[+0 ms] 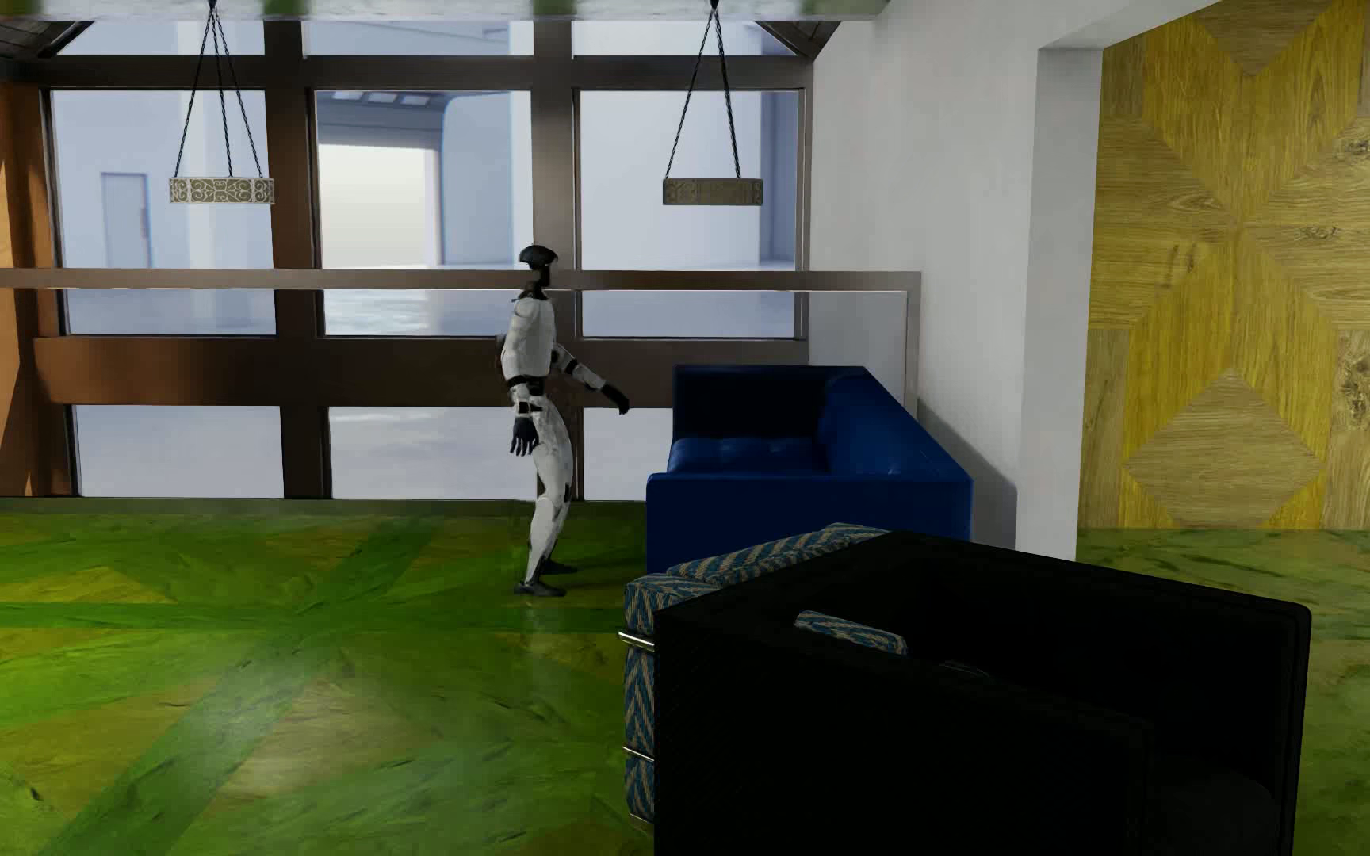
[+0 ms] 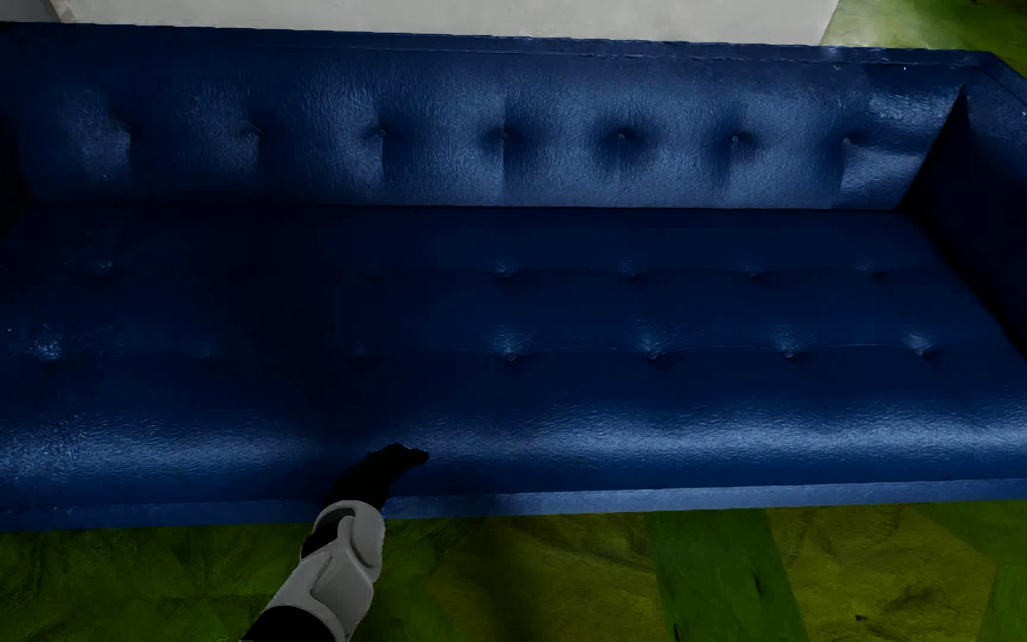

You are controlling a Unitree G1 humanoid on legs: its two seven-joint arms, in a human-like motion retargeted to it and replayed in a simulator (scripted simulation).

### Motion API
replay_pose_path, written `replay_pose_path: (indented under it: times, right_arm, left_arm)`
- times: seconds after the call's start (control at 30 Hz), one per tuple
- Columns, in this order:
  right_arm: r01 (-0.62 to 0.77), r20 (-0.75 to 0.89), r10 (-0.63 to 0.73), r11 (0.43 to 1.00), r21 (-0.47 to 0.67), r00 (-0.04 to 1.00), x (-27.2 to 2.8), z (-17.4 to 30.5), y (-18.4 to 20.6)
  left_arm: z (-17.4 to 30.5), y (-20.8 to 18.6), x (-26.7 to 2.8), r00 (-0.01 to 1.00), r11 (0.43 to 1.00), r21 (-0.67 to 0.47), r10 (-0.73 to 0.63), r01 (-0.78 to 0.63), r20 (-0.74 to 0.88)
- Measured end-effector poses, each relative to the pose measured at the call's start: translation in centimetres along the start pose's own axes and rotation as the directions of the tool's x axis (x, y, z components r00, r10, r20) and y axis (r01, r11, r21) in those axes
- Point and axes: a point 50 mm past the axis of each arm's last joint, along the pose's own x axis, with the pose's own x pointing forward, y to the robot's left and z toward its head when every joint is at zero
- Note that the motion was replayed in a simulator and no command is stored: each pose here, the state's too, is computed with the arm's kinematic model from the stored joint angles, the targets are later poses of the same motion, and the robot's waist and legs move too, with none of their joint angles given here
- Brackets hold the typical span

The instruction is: Walk to the sofa

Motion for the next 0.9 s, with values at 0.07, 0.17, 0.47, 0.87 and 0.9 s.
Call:
replay_pose_path:
  times: [0.07,0.17,0.47,0.87,0.9]
  right_arm:
    - [0.062,0.089,-0.059,0.998,-0.032,0.994,0.0,2.7,-1.8]
    - [0.209,0.281,-0.208,0.978,0.028,0.937,-1.0,7.6,-4.6]
    - [0.210,0.471,-0.213,0.976,0.059,0.856,-2.7,12.6,-4.1]
    - [0.025,0.053,-0.031,0.992,0.125,0.998,0.1,3.3,0.1]
    - [0.041,0.080,-0.052,0.991,0.127,0.995,0.0,3.8,-0.4]
  left_arm:
    - [-1.6,-1.4,-0.9,0.998,0.996,-0.083,-0.022,0.016,-0.067]
    - [-5.8,-6.4,-3.5,0.942,0.973,-0.129,-0.220,0.193,-0.251]
    - [-13.4,-17.9,-16.7,0.486,0.690,-0.297,-0.693,0.660,-0.533]
    - [-8.1,-9.2,-5.7,0.875,0.934,-0.059,-0.352,0.353,-0.332]
    - [-7.4,-8.5,-5.1,0.898,0.946,-0.052,-0.321,0.321,-0.300]
